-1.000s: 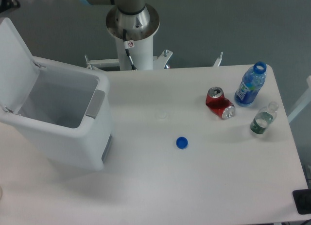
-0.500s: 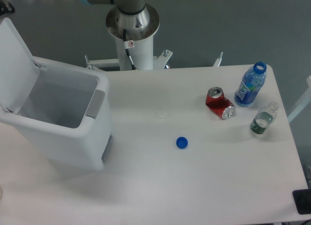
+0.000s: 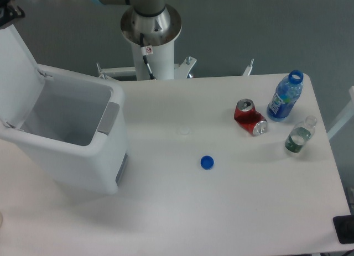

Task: Close the trash can
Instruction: 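Lower the gripper behind the raised lid of the trash can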

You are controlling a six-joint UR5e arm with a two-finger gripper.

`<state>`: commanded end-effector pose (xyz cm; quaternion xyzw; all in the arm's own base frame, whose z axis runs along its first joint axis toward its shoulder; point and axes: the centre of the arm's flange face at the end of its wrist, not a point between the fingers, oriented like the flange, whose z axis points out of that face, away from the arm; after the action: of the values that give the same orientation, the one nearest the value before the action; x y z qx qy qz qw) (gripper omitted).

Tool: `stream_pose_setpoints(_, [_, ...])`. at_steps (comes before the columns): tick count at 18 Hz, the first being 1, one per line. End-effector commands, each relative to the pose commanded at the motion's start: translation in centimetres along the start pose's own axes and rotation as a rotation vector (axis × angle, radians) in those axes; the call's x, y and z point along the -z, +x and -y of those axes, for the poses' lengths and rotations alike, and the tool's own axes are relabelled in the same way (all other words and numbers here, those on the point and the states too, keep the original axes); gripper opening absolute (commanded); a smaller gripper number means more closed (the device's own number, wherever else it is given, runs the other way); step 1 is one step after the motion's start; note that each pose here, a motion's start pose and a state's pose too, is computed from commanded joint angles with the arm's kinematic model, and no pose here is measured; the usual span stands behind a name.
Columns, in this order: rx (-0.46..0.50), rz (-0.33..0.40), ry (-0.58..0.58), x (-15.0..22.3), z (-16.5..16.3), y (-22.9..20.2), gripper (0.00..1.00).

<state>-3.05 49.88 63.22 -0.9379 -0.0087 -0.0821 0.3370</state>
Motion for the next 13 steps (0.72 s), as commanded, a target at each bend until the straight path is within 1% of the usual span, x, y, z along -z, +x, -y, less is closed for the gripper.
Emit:
stream_pose_setpoints(2, [0.001,0.012,-0.001,0.19,-0.06,-0.09,0.00])
stream_pose_setpoints(12, [0.001,0.024,-0.003,0.31,-0.10,-0.37,0.00])
stream_pose_setpoints(13, [0.001,0.034,-0.006,0.31,-0.13,-0.47,0.00])
